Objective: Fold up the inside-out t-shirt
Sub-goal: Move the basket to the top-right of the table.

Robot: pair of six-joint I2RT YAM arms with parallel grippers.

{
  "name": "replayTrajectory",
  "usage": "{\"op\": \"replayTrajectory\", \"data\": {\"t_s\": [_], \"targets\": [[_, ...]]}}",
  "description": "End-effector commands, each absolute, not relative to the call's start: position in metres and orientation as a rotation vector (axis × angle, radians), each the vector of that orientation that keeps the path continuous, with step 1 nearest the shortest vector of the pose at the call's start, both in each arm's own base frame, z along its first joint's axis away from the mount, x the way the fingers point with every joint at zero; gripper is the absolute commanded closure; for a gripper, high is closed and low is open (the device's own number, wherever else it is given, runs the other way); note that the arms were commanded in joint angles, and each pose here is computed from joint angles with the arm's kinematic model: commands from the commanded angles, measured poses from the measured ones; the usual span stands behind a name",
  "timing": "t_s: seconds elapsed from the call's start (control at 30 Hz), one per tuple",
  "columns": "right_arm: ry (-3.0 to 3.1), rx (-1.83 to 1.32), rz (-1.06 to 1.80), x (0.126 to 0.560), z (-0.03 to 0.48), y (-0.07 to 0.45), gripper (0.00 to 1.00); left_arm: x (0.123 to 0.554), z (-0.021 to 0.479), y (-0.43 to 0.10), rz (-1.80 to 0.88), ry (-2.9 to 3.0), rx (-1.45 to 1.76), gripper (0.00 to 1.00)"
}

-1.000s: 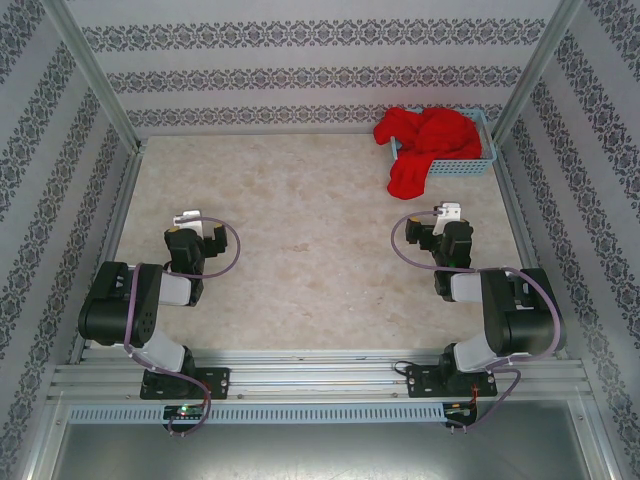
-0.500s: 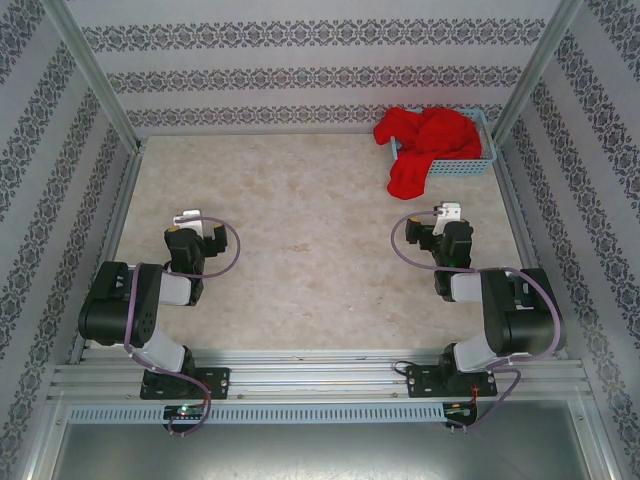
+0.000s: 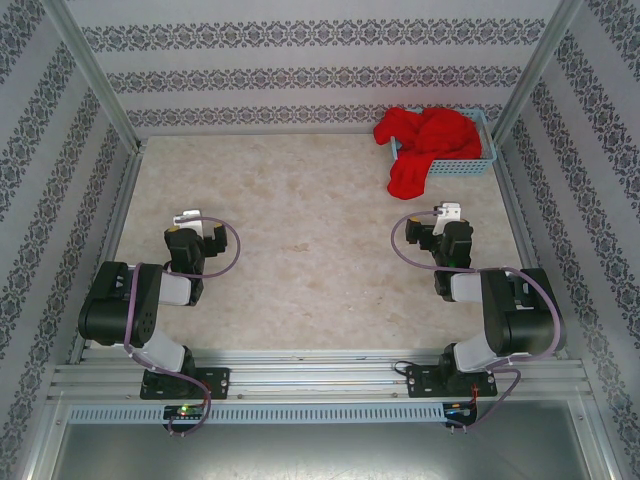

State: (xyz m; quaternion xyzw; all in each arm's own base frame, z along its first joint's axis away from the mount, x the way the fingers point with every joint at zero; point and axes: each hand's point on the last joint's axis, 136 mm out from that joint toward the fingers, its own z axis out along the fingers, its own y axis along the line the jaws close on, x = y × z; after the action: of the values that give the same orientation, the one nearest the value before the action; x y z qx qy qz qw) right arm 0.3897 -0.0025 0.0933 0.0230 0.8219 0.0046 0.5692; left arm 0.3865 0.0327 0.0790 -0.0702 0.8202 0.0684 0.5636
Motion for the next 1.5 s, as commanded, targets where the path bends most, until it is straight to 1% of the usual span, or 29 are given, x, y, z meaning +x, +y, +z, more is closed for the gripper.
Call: {"op": "replayTrajectory", "data": {"t_s": [0.0,0.1,0.13,0.2,0.33,0.37,0.43,0.5,0.6,0.63,0.7,0.8,1.03,1.13,1.3,1.47], "targets": [[1.867,-0.020,0.015,0.394,0.111,0.009,0.02,0.384,0.100,0.016,0.120,1.824,-0.078,0.00],[1.818,-0.056,-0.002,0.389,0.128,0.016,0.02,0.372,0.121,-0.006,0.122,1.761,0.043,0.00],[1.832,-0.065,-0.011,0.379,0.122,0.017,0.02,0.366,0.131,-0.010,0.133,1.741,0.064,0.00],[1.813,-0.088,-0.028,0.373,0.130,0.020,0.02,0.357,0.151,-0.017,0.135,1.712,0.079,0.00],[1.752,-0.082,-0.029,0.356,0.163,0.026,0.02,0.342,0.197,-0.020,0.024,1.667,-0.031,0.00],[1.762,-0.056,-0.020,0.352,0.169,0.025,0.02,0.339,0.209,-0.018,-0.006,1.654,-0.080,0.00],[1.755,0.031,0.037,0.347,0.195,0.023,0.02,0.332,0.221,-0.006,-0.060,1.658,-0.245,0.00],[1.769,0.176,0.088,0.343,0.219,0.014,0.02,0.326,0.226,0.004,-0.098,1.686,-0.398,0.00],[1.834,0.340,0.179,0.337,0.236,0.008,0.02,0.315,0.213,0.019,-0.110,1.770,-0.627,0.00],[1.851,0.368,0.218,0.336,0.238,0.008,0.02,0.311,0.207,0.019,-0.116,1.812,-0.657,0.00],[1.848,0.413,0.316,0.338,0.242,0.010,0.02,0.312,0.206,0.006,-0.161,1.854,-0.554,0.00],[1.848,0.413,0.417,0.348,0.247,0.015,0.02,0.302,0.190,0.017,-0.166,1.836,-0.678,0.00],[2.029,0.426,0.309,0.390,0.235,0.009,0.02,0.317,0.172,-0.041,-0.338,2.069,-0.348,0.00],[2.075,0.458,0.274,0.421,0.224,0.007,0.02,0.324,0.162,-0.063,-0.350,2.114,-0.239,0.00],[2.179,0.498,0.180,0.463,0.203,-0.002,0.02,0.325,0.156,-0.077,-0.329,2.134,-0.139,0.00],[2.278,0.506,0.047,0.509,0.184,-0.015,0.02,0.326,0.153,-0.081,-0.345,2.107,-0.104,0.00]]}}
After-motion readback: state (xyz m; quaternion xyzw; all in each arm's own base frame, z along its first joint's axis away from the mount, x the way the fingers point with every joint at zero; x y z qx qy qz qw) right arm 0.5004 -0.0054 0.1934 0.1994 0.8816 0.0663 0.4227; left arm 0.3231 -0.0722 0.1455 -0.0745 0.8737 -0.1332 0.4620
